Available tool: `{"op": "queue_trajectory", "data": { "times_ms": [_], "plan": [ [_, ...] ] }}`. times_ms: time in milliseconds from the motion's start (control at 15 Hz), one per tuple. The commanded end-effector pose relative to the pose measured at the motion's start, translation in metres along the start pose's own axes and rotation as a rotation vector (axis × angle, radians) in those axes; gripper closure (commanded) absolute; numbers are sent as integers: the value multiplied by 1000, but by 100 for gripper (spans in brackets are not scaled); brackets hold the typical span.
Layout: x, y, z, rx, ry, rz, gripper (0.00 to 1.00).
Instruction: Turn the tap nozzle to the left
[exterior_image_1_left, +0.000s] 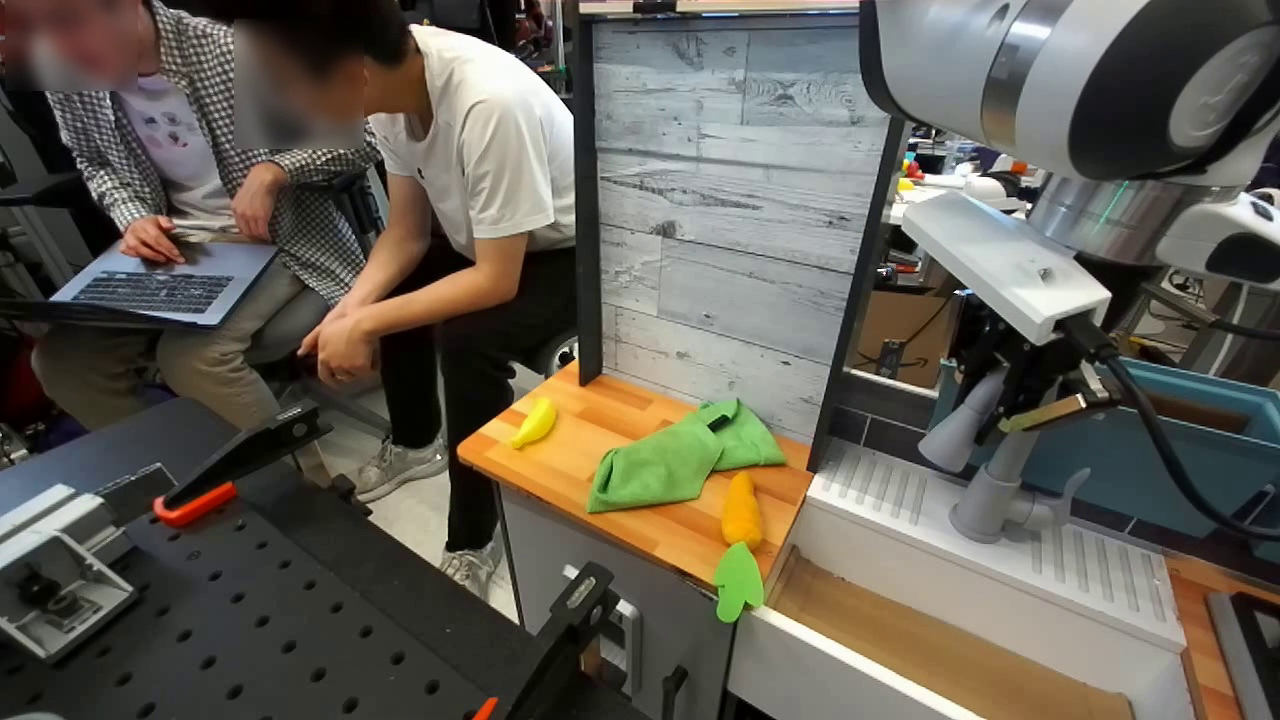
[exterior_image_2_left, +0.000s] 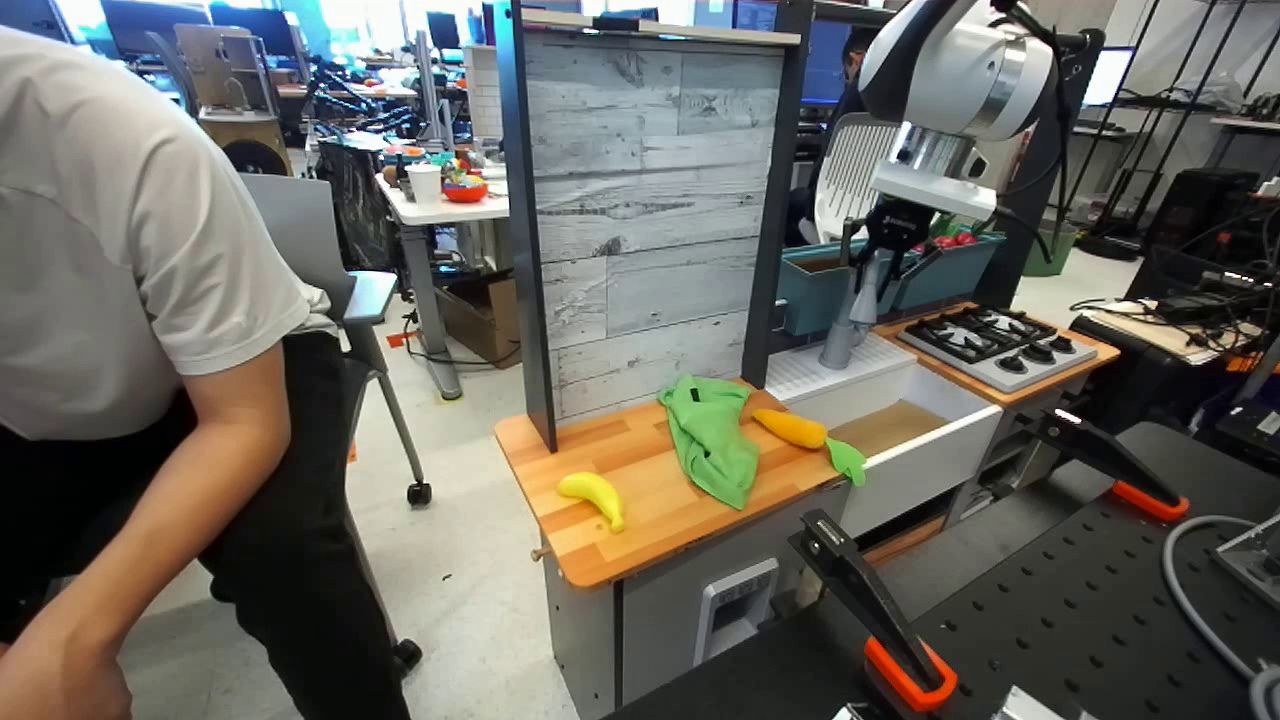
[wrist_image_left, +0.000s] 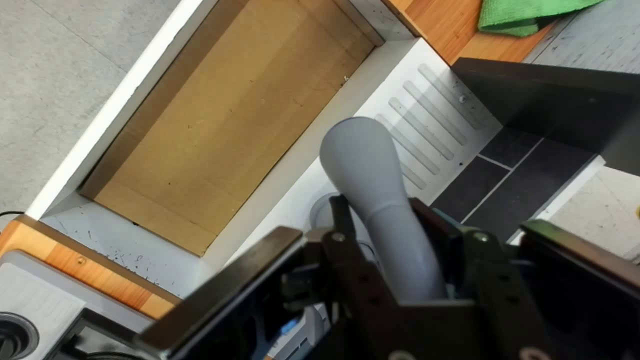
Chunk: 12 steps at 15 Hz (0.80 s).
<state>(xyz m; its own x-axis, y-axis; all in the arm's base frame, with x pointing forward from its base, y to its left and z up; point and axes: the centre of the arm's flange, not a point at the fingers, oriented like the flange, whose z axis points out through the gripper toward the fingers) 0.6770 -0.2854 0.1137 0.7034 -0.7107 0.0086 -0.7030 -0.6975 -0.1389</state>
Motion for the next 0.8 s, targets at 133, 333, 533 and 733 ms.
{"op": "queue_trajectory", "data": {
  "times_ms": [133,333,533,733],
  "plan": [
    [-14,-12,-4,-20,-11,-34,92],
    [-19,-29,-6,15,-21,-28,92],
    [-22,-44,-9,56,-29,-10,92],
    [-23,-58,-12,118,-48,32,92]
  ]
}}
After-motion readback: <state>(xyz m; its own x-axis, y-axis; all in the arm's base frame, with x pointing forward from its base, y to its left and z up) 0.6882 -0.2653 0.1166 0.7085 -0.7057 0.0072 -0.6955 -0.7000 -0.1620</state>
